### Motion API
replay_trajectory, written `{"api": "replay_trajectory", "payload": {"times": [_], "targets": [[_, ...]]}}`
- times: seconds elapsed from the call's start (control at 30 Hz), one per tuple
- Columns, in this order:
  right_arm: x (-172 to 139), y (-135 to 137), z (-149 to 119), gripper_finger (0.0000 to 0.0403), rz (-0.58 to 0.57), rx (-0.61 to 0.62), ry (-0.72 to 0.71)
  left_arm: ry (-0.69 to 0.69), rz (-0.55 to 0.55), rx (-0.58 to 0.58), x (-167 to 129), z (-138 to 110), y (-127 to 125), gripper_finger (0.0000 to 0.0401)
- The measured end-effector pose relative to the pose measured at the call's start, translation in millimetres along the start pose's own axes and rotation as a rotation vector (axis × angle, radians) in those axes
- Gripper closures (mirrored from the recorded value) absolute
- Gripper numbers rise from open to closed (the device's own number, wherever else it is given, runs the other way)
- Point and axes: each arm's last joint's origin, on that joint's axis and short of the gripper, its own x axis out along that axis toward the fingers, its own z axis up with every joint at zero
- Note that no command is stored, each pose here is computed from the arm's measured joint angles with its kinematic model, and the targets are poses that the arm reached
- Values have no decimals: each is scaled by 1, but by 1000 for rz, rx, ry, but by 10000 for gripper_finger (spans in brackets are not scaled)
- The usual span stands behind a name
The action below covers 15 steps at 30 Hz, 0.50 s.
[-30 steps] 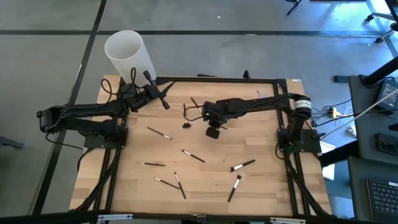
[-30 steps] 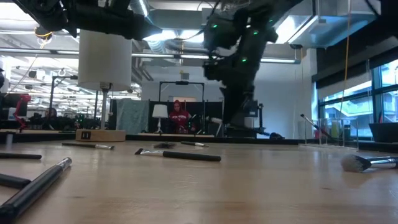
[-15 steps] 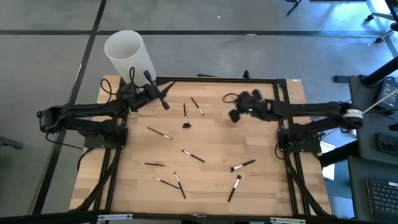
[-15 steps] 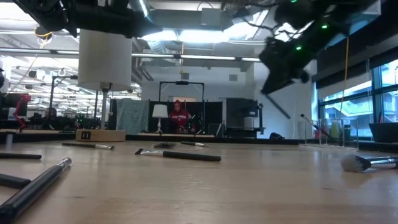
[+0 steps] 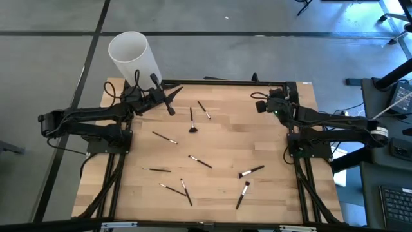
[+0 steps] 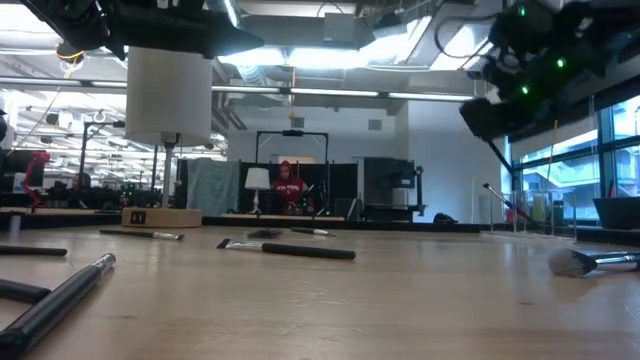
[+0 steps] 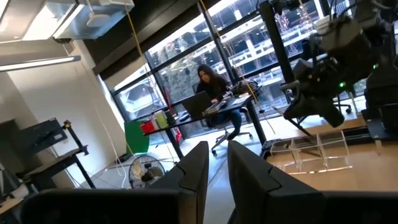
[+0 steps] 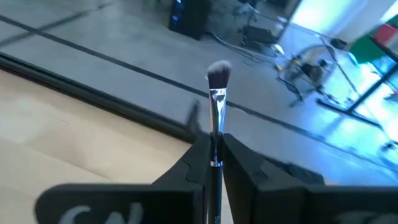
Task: Sort items
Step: Put the foundation brush into the middle section of the transparent organizer
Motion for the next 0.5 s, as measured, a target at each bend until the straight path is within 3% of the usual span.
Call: {"api": "replay_trajectory", "payload": {"times": [0.2, 0.5], "targets": [[13, -6, -21, 366, -11, -27, 81, 0, 0, 0, 0, 0, 0, 344], [22, -12, -25, 366, 42, -66, 156, -1, 1, 0, 0, 0, 0, 343]]}}
